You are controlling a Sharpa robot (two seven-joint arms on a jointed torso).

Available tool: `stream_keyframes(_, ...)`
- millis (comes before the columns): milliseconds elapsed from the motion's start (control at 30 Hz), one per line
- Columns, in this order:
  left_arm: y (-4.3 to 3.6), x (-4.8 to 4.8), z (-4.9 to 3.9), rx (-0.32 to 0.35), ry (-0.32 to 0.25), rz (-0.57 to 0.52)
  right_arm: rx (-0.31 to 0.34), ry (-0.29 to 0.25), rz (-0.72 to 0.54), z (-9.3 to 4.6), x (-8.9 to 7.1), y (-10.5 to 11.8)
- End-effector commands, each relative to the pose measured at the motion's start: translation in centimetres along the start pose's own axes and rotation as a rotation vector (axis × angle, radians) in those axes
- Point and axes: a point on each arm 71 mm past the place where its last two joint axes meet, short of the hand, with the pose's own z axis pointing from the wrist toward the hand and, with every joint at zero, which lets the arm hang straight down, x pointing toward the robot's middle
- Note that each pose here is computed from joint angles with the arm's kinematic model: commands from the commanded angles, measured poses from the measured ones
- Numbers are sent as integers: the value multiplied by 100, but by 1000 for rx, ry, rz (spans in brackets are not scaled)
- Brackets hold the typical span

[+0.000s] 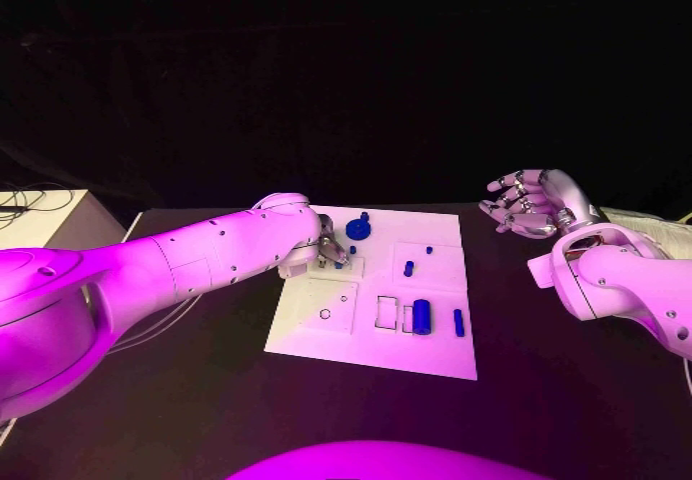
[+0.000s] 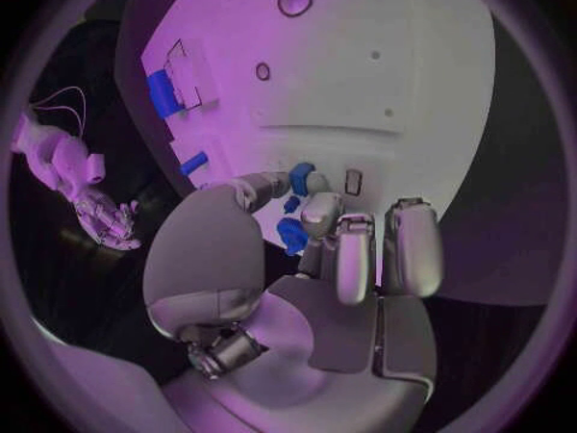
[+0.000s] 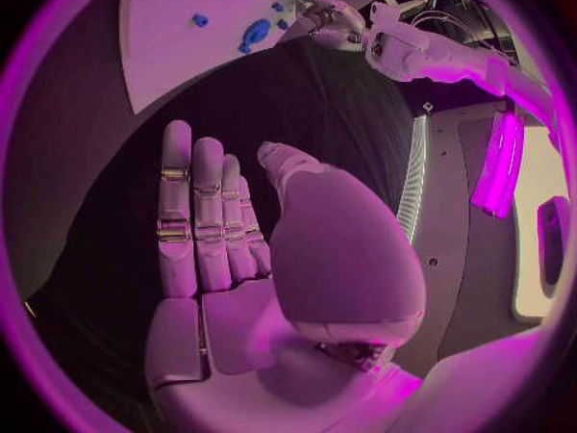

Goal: Assemble the parts on the task board

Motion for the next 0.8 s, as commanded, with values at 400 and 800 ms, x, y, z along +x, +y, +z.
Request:
stream_keyframes(400, 28, 86, 17, -5, 37, 39, -15, 4, 0, -8, 7, 13)
stream_keyframes(800, 77, 42, -9, -5, -3, 24, -17, 5, 1, -13, 7, 12)
